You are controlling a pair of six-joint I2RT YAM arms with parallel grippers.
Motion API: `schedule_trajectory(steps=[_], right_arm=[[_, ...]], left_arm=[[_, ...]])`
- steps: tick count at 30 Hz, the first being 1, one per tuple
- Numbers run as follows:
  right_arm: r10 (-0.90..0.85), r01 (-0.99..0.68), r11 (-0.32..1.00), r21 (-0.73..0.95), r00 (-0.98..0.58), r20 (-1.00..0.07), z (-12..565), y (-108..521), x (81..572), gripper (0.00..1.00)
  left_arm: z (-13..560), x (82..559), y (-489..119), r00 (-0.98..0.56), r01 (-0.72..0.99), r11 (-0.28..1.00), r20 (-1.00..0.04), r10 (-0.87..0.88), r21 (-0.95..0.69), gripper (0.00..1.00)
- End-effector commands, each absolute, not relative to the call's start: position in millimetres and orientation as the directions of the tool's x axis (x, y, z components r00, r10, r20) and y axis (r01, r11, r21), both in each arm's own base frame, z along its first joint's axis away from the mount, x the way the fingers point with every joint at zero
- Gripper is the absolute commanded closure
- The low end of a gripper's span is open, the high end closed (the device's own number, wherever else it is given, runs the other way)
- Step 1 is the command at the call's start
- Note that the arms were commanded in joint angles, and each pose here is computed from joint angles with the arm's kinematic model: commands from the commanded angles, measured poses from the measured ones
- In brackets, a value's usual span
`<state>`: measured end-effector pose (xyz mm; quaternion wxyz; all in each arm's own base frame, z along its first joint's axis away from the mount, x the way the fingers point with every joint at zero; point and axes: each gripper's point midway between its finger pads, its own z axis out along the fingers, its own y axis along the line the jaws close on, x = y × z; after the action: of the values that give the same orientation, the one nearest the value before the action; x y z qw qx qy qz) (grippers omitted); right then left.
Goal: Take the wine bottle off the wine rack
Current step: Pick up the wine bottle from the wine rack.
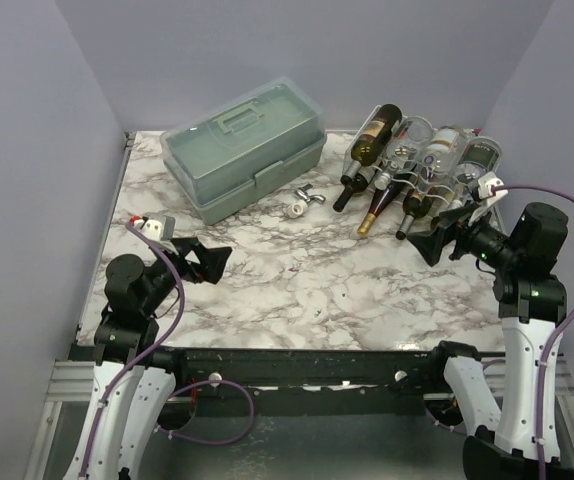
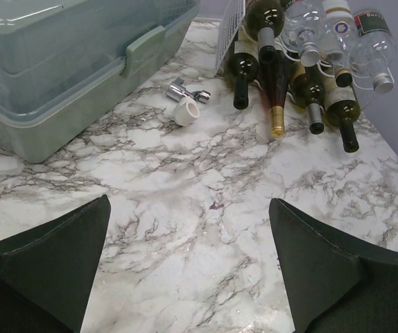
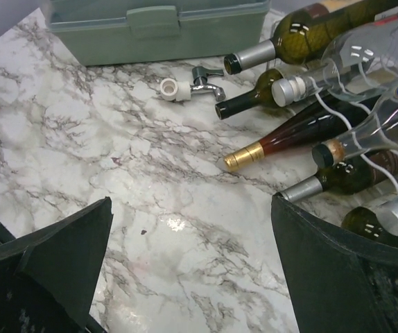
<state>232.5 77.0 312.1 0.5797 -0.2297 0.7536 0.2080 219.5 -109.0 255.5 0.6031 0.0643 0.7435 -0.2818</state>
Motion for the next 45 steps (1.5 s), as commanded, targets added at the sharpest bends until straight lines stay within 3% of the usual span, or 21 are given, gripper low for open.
schedule_trajectory(steps=[1, 13, 45], right_arm=[[-0.035, -0.593, 0.796, 0.118, -0.240, -0.970, 308.5, 80.0, 231.6, 0.00], [0.081, -0.485, 0.849, 0.209, -0.272, -0.959, 302.6, 60.5, 247.2, 0.00], [0.250, -0.402, 0.845, 0.352, -0.284, -0.926, 313.8, 45.6, 248.1, 0.00]], left_arm=[[257.5, 221.5, -106.9, -0.235, 0.440, 0.841, -0.944, -0.230, -0.314, 0.01], [258.6, 220.9, -106.7, -0.233, 0.438, 0.840, -0.943, -0.239, -0.321, 0.02], [268.7, 212.4, -107.1, -0.175, 0.465, 0.832, -0.953, -0.248, -0.302, 0.01]])
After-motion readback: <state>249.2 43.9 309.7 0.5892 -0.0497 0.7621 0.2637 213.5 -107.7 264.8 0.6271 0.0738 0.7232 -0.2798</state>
